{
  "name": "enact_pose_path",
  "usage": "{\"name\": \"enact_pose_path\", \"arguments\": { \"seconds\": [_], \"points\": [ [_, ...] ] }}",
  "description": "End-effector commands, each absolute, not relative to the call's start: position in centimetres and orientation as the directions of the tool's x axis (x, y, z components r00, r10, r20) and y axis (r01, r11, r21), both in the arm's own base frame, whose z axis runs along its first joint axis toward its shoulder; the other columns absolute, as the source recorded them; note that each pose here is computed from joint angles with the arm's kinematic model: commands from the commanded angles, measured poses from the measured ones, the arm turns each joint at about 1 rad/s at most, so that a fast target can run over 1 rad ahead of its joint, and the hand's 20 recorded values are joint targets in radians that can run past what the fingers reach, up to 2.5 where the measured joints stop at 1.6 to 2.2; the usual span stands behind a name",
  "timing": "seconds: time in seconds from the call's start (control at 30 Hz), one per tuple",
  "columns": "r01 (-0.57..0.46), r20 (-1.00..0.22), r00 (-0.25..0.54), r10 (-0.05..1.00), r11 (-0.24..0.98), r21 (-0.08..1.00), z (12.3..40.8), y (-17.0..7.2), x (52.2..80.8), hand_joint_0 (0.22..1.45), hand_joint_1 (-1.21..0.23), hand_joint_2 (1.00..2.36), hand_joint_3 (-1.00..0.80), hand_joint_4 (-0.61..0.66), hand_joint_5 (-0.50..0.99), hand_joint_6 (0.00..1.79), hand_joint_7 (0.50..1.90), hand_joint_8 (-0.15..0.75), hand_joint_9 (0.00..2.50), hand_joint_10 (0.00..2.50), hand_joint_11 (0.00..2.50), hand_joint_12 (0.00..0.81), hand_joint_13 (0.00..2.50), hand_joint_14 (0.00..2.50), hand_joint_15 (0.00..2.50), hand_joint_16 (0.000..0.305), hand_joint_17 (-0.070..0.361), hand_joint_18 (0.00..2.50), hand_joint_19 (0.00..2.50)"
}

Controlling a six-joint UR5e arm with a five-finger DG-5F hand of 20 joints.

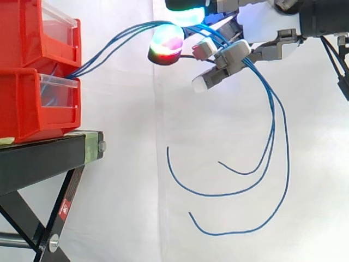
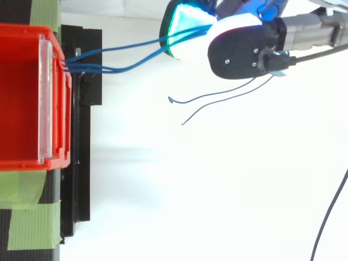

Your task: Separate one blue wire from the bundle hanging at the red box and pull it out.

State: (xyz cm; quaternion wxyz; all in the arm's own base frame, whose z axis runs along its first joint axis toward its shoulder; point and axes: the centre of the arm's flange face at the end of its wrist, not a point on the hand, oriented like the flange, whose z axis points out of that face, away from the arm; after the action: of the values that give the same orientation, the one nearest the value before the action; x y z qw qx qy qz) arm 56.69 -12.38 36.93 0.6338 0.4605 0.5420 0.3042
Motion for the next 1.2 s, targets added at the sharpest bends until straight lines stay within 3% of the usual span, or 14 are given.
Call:
{"name": "enact_pose_path", "arguments": {
  "seconds": [0.0,1.17],
  "points": [
    [0.117,-0.408,0.227,0.884,0.392,0.913,36.89,-12.37,56.64,0.6,-0.68,1.02,-0.2,0.21,-0.19,0.85,0.83,0.372,1.15,0.02,1.14,0.399,1.52,0.02,1.38,0.057,0.129,0.73,0.4],
    [0.141,-0.414,0.221,0.883,0.391,0.909,36.67,-12.43,56.38,0.55,-0.65,1.01,-0.38,0.22,-0.18,0.84,0.85,0.382,1.17,0.02,1.14,0.412,1.52,0.02,1.35,0.058,0.131,0.76,0.42]
  ]
}}
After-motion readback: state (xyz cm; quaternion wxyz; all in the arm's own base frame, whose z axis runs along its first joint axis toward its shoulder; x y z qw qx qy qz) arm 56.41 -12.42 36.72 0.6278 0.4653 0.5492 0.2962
